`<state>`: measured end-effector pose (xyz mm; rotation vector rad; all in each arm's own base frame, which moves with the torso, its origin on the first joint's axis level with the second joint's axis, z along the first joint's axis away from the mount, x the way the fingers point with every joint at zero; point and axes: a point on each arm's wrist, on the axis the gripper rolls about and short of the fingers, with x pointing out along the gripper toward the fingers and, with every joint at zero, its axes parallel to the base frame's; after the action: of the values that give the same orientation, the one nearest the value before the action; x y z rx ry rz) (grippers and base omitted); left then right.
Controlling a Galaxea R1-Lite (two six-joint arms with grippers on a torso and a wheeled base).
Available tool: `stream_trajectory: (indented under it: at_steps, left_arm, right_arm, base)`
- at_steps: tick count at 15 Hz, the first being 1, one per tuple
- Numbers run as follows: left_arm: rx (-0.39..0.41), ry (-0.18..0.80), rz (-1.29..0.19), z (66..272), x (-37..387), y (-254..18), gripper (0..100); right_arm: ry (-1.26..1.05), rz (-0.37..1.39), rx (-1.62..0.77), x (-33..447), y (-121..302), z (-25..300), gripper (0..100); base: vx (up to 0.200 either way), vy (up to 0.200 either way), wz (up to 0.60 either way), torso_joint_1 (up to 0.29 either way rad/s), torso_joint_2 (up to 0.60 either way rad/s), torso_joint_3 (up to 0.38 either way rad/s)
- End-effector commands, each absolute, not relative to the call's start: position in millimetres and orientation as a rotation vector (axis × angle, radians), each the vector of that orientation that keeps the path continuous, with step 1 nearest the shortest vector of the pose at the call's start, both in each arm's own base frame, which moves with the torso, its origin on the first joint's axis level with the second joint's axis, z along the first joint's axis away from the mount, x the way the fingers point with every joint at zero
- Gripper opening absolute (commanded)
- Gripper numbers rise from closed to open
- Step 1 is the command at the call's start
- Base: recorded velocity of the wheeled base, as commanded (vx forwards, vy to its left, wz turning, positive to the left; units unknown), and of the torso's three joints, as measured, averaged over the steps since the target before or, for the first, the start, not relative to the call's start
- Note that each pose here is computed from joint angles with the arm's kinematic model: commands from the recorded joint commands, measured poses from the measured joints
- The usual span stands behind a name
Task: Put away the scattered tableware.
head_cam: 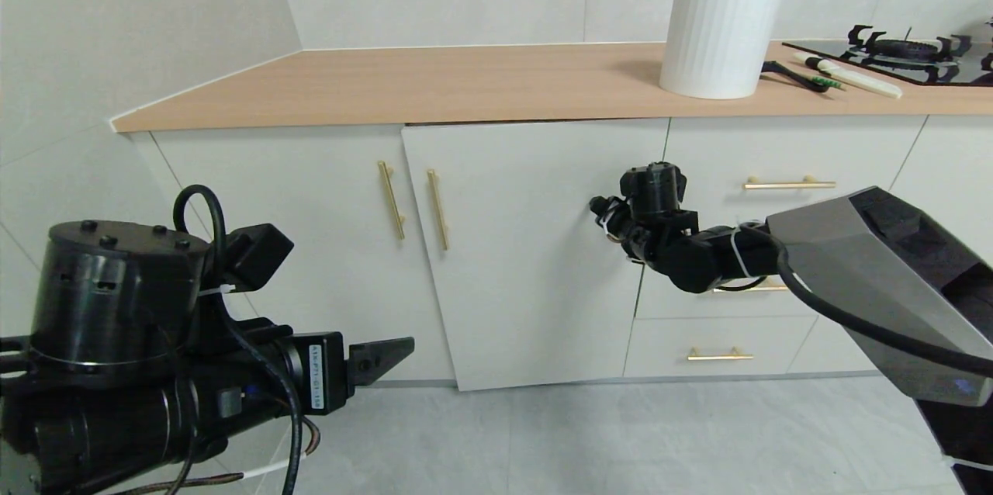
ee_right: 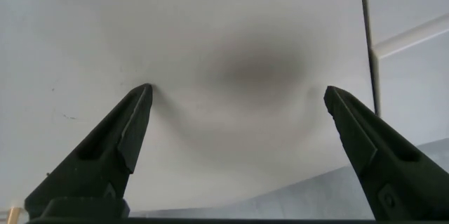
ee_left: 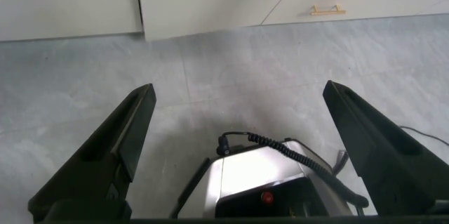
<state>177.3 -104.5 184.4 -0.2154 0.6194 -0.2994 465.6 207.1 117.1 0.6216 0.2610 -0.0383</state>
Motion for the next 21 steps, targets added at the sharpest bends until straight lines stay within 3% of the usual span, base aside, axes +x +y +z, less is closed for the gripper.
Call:
stream_trajectory:
  at_steps: [1,11,14,17,18,19,21]
  left_arm:
    - [-0.216,0.619,-0.299,184.5,177.3,-104.5,100]
    - [-0.217,0.615,-0.299,185.0,177.2,-104.3,100]
    - [-0.219,0.606,-0.298,187.1,175.4,-103.2,100]
    - [-0.225,0.56,-0.293,195.7,169.7,-99.2,100]
    - [-0.186,0.515,-0.284,202.0,164.4,-95.3,100]
    - [-0.186,0.515,-0.284,202.0,164.4,-95.3,100]
    - [-0.131,0.388,-0.235,219.3,141.2,-79.0,100]
  right_arm:
    - [0.251,-0.058,0.624,472.0,201.7,113.7,100]
    - [0.276,-0.059,0.609,457.2,200.9,125.8,100]
    - [0.28,0.058,0.609,386.3,207.4,191.1,100]
    - [0.223,0.095,0.503,316.2,170.0,237.9,100]
    - [0.167,0.115,0.406,276.0,147.1,260.7,100]
    - [0.167,0.115,0.406,276.0,147.1,260.7,100]
    - [0.056,0.144,0.275,199.1,103.2,285.9,100]
  base:
    - [0.0,0.0,0.0,0.0,0.0,0.0]
    - [0.0,0.0,0.0,0.0,0.0,0.0]
    - [0.0,0.0,0.0,0.0,0.0,0.0]
    - [0.0,0.0,0.0,0.0,0.0,0.0]
    - [0.0,0.0,0.0,0.0,0.0,0.0]
    - [0.0,0.0,0.0,0.0,0.0,0.0]
    - [0.0,0.0,0.0,0.0,0.0,0.0]
